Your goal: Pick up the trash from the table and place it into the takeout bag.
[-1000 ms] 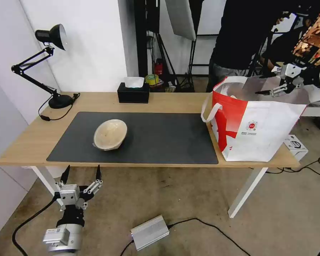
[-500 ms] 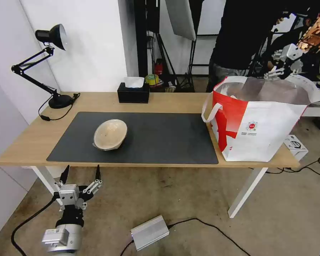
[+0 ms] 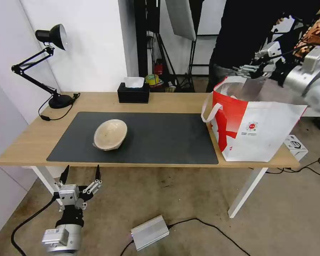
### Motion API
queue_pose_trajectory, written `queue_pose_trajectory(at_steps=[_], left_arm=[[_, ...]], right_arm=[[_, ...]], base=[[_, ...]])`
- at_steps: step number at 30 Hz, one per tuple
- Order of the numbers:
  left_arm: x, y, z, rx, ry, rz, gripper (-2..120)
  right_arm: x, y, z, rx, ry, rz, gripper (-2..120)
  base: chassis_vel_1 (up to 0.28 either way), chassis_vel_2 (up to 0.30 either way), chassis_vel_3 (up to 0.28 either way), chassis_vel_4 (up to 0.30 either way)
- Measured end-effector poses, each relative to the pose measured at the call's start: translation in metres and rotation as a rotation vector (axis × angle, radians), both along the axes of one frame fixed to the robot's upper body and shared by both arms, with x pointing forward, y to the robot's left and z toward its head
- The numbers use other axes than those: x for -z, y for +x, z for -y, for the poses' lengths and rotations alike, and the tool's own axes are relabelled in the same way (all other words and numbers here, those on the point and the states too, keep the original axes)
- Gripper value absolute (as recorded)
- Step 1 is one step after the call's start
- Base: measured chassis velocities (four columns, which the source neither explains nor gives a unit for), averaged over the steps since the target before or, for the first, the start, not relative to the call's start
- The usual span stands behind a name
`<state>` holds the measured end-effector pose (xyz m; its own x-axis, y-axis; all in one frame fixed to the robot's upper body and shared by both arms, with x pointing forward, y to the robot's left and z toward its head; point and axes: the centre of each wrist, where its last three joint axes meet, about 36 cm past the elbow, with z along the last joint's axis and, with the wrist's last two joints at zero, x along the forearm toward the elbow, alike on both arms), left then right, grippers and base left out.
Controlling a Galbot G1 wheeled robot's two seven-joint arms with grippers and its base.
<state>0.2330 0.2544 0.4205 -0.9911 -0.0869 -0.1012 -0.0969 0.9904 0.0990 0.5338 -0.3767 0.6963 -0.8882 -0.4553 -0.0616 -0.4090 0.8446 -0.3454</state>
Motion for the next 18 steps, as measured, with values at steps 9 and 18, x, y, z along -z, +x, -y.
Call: queue_pose_trajectory(at_steps=[9,18], left_arm=[[-0.001,0.000,-0.001,-0.005,0.001,0.002,100],[0.000,-0.001,-0.003,-0.019,0.002,0.001,100]], right_arm=[[0.026,-0.045,-0.033,0.207,0.161,-0.004,83],[0.077,-0.090,-0.059,0.379,0.205,0.015,86]], base=[[0.000,0.000,0.000,0.000],[0.000,0.000,0.000,0.000]])
